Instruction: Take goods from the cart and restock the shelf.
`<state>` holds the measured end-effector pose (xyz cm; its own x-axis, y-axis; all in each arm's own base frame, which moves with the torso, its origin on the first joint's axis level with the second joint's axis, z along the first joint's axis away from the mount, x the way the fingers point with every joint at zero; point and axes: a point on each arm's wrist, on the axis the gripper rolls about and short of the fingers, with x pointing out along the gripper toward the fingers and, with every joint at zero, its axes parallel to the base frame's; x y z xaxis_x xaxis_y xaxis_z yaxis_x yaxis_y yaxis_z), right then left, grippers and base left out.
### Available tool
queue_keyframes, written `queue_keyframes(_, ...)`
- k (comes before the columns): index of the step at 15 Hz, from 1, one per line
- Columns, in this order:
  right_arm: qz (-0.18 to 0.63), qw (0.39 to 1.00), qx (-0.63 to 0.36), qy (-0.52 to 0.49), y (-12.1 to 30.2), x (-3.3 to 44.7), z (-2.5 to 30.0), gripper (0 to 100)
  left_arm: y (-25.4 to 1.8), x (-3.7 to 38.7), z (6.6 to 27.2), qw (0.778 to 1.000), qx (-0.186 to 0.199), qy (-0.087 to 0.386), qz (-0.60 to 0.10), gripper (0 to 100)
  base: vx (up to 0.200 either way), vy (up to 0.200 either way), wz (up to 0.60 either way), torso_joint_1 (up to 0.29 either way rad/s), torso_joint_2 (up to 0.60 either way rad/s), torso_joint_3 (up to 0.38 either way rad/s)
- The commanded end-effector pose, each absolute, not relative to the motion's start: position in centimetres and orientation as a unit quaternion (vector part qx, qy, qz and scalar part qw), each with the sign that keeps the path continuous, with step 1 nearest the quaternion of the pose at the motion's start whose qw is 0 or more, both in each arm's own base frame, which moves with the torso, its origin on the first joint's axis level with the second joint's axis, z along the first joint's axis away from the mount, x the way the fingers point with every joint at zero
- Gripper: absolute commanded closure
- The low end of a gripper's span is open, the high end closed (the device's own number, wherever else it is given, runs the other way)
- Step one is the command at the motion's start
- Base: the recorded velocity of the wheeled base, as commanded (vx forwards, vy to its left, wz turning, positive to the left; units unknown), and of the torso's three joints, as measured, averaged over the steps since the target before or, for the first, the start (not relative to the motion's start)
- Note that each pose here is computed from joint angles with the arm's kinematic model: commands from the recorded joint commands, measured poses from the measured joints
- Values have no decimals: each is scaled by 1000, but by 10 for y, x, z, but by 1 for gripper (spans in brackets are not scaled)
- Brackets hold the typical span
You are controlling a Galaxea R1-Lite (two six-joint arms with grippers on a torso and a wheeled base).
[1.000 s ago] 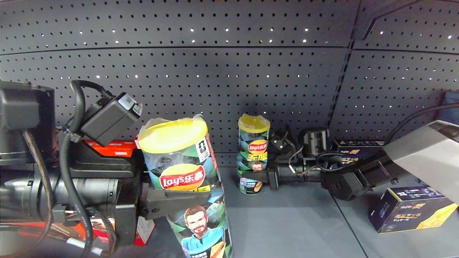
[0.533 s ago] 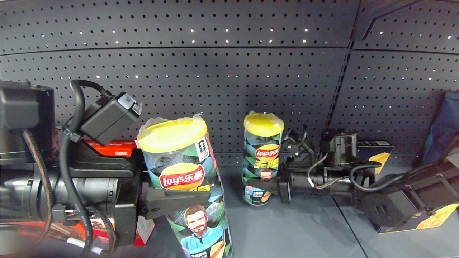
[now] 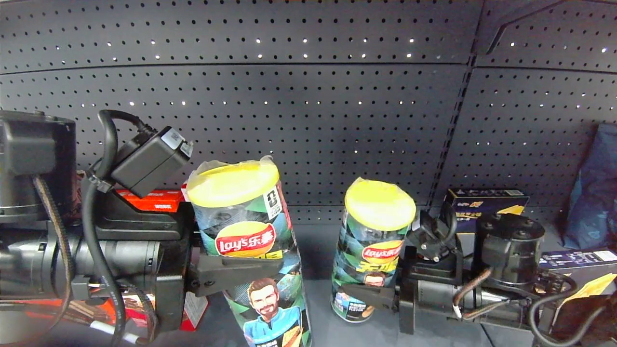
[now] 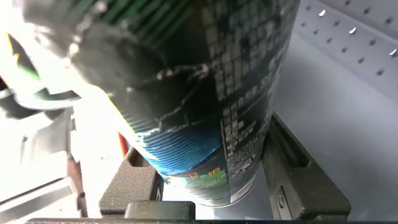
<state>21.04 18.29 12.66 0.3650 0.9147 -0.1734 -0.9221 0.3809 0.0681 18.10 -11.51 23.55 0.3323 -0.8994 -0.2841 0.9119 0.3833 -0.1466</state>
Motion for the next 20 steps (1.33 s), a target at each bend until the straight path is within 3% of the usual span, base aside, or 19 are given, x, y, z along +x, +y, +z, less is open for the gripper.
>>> queue_keyframes(1,563,819,-22,109,177,195,115,100,-115,181,235,816,20,162,-554,100,0,0,0,0,0,0)
queue_keyframes(20,562,819,-22,116,184,208,100,100,-114,180,228,816,18,173,-551,100,0,0,0,0,0,0)
